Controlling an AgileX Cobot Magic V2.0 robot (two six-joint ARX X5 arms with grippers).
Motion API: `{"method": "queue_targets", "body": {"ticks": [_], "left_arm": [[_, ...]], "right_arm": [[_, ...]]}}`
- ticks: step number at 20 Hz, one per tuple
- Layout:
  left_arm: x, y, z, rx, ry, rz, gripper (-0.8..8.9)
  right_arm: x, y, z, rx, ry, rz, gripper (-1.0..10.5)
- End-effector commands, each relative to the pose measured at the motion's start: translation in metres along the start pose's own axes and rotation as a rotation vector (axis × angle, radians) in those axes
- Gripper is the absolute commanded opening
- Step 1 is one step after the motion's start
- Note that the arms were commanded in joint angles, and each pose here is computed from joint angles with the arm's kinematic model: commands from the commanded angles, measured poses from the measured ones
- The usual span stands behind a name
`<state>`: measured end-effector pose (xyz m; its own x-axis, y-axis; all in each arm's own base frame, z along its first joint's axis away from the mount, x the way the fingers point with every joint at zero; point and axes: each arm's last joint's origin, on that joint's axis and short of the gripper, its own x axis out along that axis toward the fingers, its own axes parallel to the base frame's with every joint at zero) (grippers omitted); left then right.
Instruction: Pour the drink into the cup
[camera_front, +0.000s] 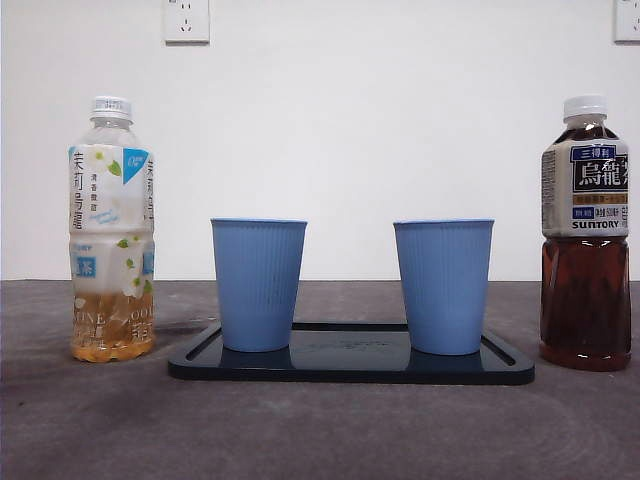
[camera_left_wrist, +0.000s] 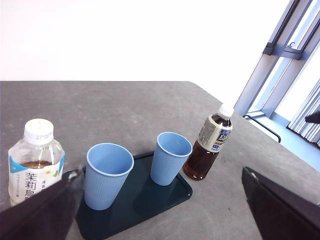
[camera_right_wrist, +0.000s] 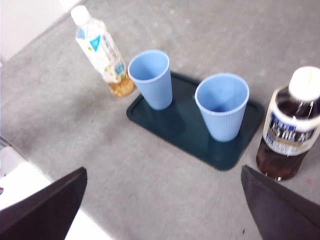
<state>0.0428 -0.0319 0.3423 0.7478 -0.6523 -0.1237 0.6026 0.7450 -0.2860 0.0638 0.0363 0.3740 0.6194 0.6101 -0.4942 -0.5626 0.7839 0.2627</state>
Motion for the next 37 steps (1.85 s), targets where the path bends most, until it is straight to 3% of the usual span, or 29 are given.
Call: {"method": "queue_targets", "body": {"ticks": [1,2,13,15,16,19,23,26,29,37], "left_arm": [[-0.001,-0.001,0.0,0.032,0.013,-0.007,1.86],[0.0,0.0,-0.002,0.04,0.034,0.002,0.26],[0.003,0.002,-0.005,0.046,0.035,0.013,0.29],[0.004,0.012,-0.015,0.282,-0.004,0.121,0.28],[0.01,0.025,-0.031,0.303,-0.012,0.218,0.28],[0.029,0.07,-0.093,0.259,-0.054,0.453,0.28],[0.038,0.101,-0.15,0.133,-0.049,0.592,0.28],[0.04,0.109,-0.163,0.058,-0.039,0.676,0.28],[0.042,0.111,-0.163,0.084,-0.089,0.68,0.28],[0.042,0.111,-0.163,0.082,-0.085,0.68,0.28]], "right_arm": [[-0.003,0.002,0.005,-0.036,-0.027,0.009,0.9],[-0.003,0.002,0.005,-0.061,-0.027,0.008,0.3],[-0.003,0.002,0.006,-0.062,-0.037,0.01,0.2],[-0.003,0.002,0.006,-0.061,-0.036,0.009,0.2],[-0.003,0.002,0.006,-0.061,-0.036,0.009,0.2],[-0.003,0.002,0.006,-0.061,-0.036,0.009,0.2],[-0.003,0.002,0.006,-0.061,-0.037,0.009,0.2],[-0.003,0.002,0.006,-0.062,-0.037,0.009,0.2],[-0.003,0.002,0.006,-0.062,-0.037,0.009,0.2],[-0.003,0.002,0.006,-0.062,-0.037,0.009,0.2]]}}
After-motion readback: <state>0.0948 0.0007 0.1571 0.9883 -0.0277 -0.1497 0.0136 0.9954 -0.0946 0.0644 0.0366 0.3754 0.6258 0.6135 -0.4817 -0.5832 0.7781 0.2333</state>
